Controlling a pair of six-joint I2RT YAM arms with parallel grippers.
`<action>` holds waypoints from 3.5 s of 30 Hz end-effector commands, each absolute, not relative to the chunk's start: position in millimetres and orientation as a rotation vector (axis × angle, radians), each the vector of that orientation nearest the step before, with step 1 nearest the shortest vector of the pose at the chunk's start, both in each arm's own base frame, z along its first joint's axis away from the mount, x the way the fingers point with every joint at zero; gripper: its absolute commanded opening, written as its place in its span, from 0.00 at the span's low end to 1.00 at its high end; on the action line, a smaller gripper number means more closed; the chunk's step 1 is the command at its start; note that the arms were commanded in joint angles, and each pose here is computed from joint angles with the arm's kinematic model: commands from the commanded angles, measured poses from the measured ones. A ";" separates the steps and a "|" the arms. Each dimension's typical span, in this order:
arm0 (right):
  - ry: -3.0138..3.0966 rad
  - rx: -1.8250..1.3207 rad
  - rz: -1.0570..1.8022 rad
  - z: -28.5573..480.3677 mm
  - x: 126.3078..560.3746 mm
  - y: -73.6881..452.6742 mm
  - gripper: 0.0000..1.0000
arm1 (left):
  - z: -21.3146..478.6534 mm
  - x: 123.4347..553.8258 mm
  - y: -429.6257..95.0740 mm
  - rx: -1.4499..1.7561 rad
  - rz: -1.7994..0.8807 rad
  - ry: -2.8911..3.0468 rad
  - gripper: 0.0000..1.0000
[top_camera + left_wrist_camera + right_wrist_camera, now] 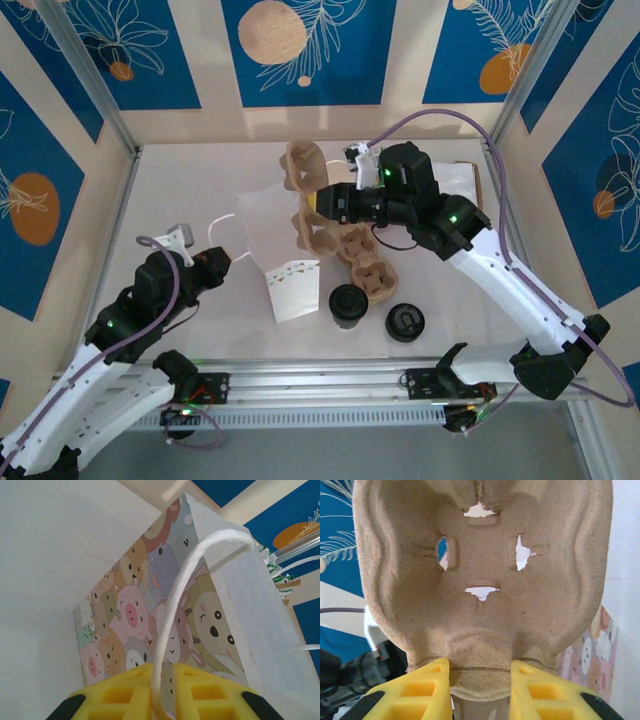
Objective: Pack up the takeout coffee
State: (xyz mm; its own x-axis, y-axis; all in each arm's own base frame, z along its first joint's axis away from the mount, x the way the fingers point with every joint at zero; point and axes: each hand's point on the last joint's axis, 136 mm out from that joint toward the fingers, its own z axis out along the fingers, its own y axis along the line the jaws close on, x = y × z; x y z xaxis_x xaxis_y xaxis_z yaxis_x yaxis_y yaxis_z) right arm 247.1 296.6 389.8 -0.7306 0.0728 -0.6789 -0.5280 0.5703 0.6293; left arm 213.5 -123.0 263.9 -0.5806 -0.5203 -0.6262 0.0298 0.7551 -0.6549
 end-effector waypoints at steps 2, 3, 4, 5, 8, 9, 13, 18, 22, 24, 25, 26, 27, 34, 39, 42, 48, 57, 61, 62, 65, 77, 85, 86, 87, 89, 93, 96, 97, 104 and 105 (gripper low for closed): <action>2.082 -0.418 1.123 409.9 238.7 301.7 0.28 | 279.4 211.2 -133.6 -0.333 -0.859 2.061 0.17; 2.073 -0.431 1.124 414.1 236.6 304.3 0.28 | 280.2 210.9 -134.7 -0.329 -0.865 2.063 0.18; 2.064 -0.442 1.121 418.1 234.6 306.1 0.28 | 280.5 210.8 -135.4 -0.327 -0.869 2.064 0.18; 2.054 -0.452 1.117 422.4 232.7 308.1 0.28 | 281.0 210.8 -136.2 -0.326 -0.874 2.064 0.18; 2.018 -0.480 1.122 434.7 226.7 315.3 0.28 | 280.9 210.6 -137.4 -0.324 -0.880 2.067 0.18; 2.005 -0.494 1.132 439.2 223.6 319.3 0.28 | 280.2 210.6 -137.4 -0.326 -0.880 2.069 0.18; 1.957 -0.541 1.143 454.1 212.9 333.6 0.28 | 280.0 210.2 -136.7 -0.331 -0.881 2.068 0.19; 1.936 -0.559 1.052 454.7 211.5 356.2 0.28 | 278.3 210.2 -137.3 -0.338 -0.887 2.072 0.19; 2.009 -0.520 0.873 434.4 228.7 368.5 0.26 | 277.2 210.0 -139.0 -0.329 -0.895 2.072 0.19; 2.039 -0.522 0.771 424.7 235.8 373.1 0.26 | 276.7 209.5 -138.3 -0.331 -0.895 2.070 0.19; 2.052 -0.527 0.724 419.8 238.7 375.4 0.26 | 276.7 209.1 -138.0 -0.332 -0.897 2.068 0.19; 2.073 -0.530 0.675 412.4 241.8 378.4 0.26 | 276.5 208.6 -137.6 -0.330 -0.895 2.068 0.20; 2.088 -0.529 0.633 406.9 244.6 379.7 0.26 | 277.1 208.2 -137.0 -0.329 -0.895 2.064 0.19; 2.199 -0.534 0.396 367.4 257.8 380.2 0.27 | 275.6 205.3 -133.2 -0.330 -0.889 2.057 0.20; 2.237 -0.547 0.270 354.2 254.8 374.5 0.27 | 274.4 206.0 -134.5 -0.326 -0.892 2.058 0.21; 2.267 -0.573 0.204 345.6 253.1 370.7 0.27 | 271.6 206.1 -135.4 -0.329 -0.898 2.060 0.21; 2.320 -0.597 0.146 327.7 254.8 371.7 0.27 | 270.1 205.7 -137.6 -0.334 -0.921 2.057 0.21; 2.288 -0.574 0.195 331.7 263.2 383.7 0.27 | 269.5 202.9 -136.8 -0.337 -0.934 2.054 0.21; 2.245 -0.567 0.280 349.7 262.8 392.1 0.27 | 267.7 202.6 -136.5 -0.341 -0.933 2.058 0.21; 2.233 -0.562 0.293 353.8 263.1 392.5 0.27 | 268.0 202.5 -136.8 -0.342 -0.936 2.058 0.21; 2.212 -0.536 0.299 357.8 267.0 391.9 0.27 | 267.4 202.4 -135.9 -0.344 -0.932 2.059 0.21; 2.299 -0.481 0.230 324.6 267.8 381.7 0.27 | 268.1 202.7 -135.7 -0.355 -0.939 2.052 0.21; 2.331 -0.486 0.174 312.5 259.8 377.0 0.27 | 268.3 202.4 -135.1 -0.364 -0.943 2.050 0.21; 2.336 -0.482 0.169 310.2 260.3 376.2 0.27 | 268.1 202.1 -135.3 -0.363 -0.944 2.052 0.21; 2.342 -0.482 0.167 308.4 259.5 376.0 0.27 | 268.2 201.9 -135.1 -0.363 -0.943 2.053 0.21; 2.353 -0.487 0.169 304.8 258.8 376.6 0.26 | 266.9 201.9 -134.4 -0.367 -0.937 2.057 0.21; 2.373 -0.499 0.165 300.2 256.1 376.1 0.26 | 266.0 202.1 -133.7 -0.378 -0.935 2.059 0.21; 2.385 -0.507 0.152 296.2 254.6 374.2 0.26 | 265.0 202.6 -133.3 -0.382 -0.931 2.061 0.21; 2.386 -0.502 0.148 296.6 254.5 372.8 0.26 | 264.7 202.6 -133.1 -0.384 -0.930 2.062 0.21; 2.389 -0.512 0.162 298.0 248.7 373.2 0.26 | 262.7 202.4 -131.8 -0.389 -0.920 2.068 0.21; 2.385 -0.517 0.172 299.9 247.8 374.1 0.26 | 262.1 202.4 -131.4 -0.391 -0.917 2.070 0.21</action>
State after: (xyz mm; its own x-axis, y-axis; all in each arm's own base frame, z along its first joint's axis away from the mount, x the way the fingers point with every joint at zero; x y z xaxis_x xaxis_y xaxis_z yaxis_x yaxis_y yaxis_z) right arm 259.8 385.9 294.6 -0.6781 -0.3102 -0.6663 -0.4039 0.9147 -0.0149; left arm 203.8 -131.1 264.3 -0.6128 -0.5500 -0.5674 0.0482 0.6907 -0.7215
